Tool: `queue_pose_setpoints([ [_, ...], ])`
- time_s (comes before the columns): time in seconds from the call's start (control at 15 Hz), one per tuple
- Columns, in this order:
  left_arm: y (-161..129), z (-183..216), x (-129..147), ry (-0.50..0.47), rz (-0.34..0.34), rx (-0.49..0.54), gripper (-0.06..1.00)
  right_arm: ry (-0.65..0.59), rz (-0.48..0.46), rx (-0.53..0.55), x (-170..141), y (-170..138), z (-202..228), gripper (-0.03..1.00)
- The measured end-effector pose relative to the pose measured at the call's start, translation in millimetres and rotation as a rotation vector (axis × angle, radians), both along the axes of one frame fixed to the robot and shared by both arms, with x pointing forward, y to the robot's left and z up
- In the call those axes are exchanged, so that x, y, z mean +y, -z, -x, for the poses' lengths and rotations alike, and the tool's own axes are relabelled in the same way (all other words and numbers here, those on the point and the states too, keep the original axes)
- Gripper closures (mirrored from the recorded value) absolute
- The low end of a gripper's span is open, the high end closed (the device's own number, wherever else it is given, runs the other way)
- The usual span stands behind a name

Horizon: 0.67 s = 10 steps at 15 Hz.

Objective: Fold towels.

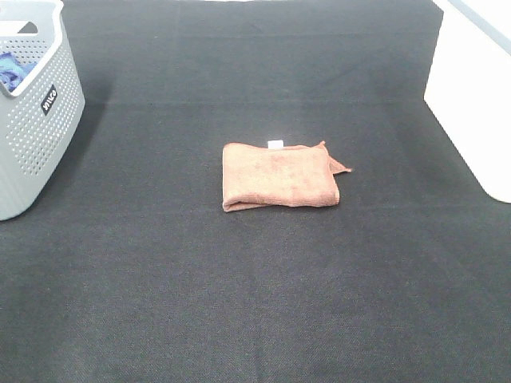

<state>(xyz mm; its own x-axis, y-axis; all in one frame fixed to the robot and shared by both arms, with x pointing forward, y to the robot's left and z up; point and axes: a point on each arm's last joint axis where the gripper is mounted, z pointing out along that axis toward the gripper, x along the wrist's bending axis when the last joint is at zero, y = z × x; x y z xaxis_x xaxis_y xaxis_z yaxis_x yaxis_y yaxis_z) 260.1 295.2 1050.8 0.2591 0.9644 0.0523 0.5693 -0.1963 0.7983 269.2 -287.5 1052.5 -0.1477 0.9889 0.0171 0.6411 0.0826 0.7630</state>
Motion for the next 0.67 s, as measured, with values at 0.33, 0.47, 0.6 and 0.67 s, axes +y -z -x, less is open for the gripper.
queue_pose_setpoints([
  [0.33, -1.5, 25.8, 4.5, -0.153, 0.020, -0.170, 0.24, 0.013, -0.002, -0.160, 0.0, -3.0, 24.6, 0.10],
  [0.47, -1.5, 26.6, 4.5, -0.155, 0.020, -0.175, 0.24, 0.012, -0.003, -0.221, 0.2, -3.0, 34.5, 0.10],
  [0.6, -1.5, 26.6, 4.6, -0.156, 0.019, -0.175, 0.24, 0.012, -0.003, -0.244, 0.2, -2.8, 38.1, 0.10],
  [0.67, -1.5, 26.6, 4.6, -0.156, 0.019, -0.175, 0.24, 0.012, -0.003, -0.246, 0.2, -2.8, 38.4, 0.10],
])
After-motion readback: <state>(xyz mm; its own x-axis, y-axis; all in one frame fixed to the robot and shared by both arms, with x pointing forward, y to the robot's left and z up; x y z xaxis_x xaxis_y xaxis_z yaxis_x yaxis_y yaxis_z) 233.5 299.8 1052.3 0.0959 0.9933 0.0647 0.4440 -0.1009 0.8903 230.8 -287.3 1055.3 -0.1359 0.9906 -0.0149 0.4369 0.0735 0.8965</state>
